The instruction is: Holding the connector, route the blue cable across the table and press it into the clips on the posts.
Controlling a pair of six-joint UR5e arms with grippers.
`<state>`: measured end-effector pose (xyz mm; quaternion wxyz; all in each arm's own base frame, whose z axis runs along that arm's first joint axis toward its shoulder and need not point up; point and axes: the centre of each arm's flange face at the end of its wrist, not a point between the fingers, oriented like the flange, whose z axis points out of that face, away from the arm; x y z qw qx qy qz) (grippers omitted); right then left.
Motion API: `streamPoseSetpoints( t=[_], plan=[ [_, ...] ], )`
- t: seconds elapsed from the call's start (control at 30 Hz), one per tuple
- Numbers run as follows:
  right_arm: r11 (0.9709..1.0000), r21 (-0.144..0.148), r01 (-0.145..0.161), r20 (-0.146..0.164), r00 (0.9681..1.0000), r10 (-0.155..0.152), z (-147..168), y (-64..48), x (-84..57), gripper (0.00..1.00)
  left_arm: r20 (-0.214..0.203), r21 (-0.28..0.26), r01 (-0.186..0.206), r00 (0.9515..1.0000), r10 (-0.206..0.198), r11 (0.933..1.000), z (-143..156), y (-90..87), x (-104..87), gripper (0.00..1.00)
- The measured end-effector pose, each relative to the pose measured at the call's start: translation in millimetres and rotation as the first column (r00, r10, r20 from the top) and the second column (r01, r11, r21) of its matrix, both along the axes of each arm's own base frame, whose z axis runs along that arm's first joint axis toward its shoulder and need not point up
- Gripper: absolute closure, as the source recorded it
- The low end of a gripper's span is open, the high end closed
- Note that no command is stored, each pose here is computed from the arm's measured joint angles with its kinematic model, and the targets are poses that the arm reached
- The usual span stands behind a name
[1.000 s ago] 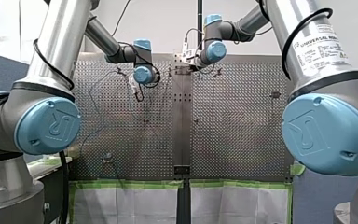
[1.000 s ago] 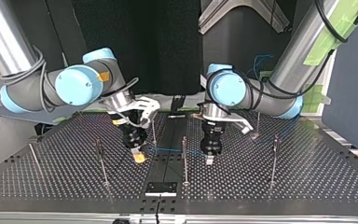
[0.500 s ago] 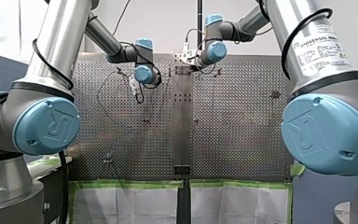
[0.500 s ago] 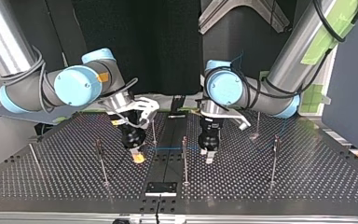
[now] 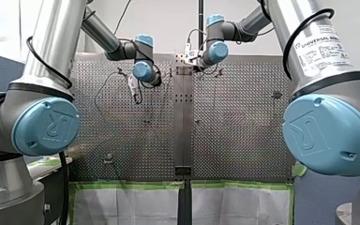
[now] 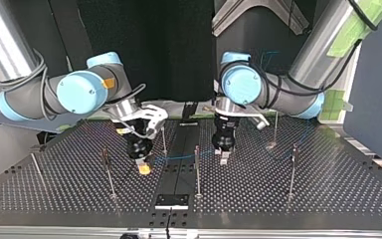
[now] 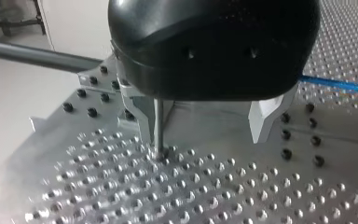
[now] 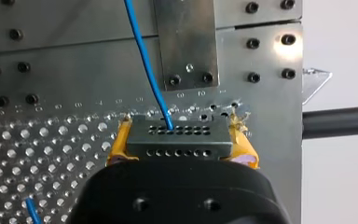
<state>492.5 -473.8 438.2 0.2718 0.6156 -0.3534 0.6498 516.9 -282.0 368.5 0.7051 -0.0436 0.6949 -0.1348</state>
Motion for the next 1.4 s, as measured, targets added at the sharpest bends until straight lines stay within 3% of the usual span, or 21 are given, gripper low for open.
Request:
streamPoseSetpoints(
  t=[0.27,0.67,0.93,1.4],
  plan=[
    [0.9998,0.002,0.019,-0.002,0.9998,-0.019,0.4,-7.6,-8.5,1.0,-0.041,0.018,0.061,0.9973,-0.06,0.998,1.5,-2.5,-36.0,0.0],
    [0.9992,0.0,0.04,0.0,0.9992,-0.04,4.8,-15.3,-19.8,1.0,-0.121,0.068,0.082,0.9899,-0.073,0.9943,-0.7,-4.4,-95.1,0.0],
    [0.999,0.005,0.045,-0.003,0.999,-0.045,5.5,-16.6,-23.2,1.0,-0.016,0.053,0.076,0.997,-0.076,0.9957,41.9,-23.0,-120.9,0.0],
    [0.9984,0.019,0.053,-0.023,0.9983,-0.053,8.6,-12.9,-32.1,1.0,0.017,0.067,0.074,0.997,-0.075,0.995,50.2,-78.3,-117.8,0.0]
  ],
)
